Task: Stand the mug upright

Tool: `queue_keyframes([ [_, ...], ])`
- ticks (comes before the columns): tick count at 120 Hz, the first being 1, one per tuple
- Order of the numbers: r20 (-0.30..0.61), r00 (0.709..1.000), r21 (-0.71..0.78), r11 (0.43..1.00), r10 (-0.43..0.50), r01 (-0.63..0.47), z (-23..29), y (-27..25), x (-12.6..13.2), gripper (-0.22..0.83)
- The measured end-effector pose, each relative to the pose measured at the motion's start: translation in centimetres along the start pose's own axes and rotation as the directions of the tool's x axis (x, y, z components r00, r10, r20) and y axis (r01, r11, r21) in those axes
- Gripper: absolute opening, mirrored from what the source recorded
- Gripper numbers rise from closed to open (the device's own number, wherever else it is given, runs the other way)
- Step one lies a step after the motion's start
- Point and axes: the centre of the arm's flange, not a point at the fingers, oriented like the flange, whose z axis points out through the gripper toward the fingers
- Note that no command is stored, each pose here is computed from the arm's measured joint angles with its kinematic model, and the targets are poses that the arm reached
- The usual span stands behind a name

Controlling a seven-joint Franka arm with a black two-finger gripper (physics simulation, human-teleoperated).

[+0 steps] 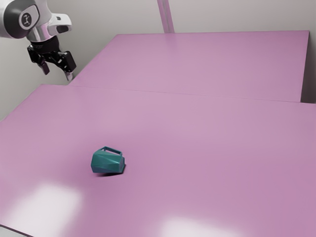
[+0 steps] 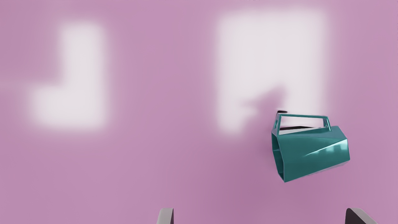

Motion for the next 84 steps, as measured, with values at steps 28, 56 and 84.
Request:
queue_keyframes([
  [28, -0.006, 1.0, -0.023, 1.0, 0.009, -0.009, 0.2, 0.0, 0.1, 0.62],
  [56, 0.003, 1.0, -0.113, 0.994, -0.012, 0.012, 2.1, 0.1, 0.0, 0.62],
  [84, 0.249, 0.952, -0.391, 0.881, -0.177, 0.267, 14.0, -1.6, -3.1, 0.62],
])
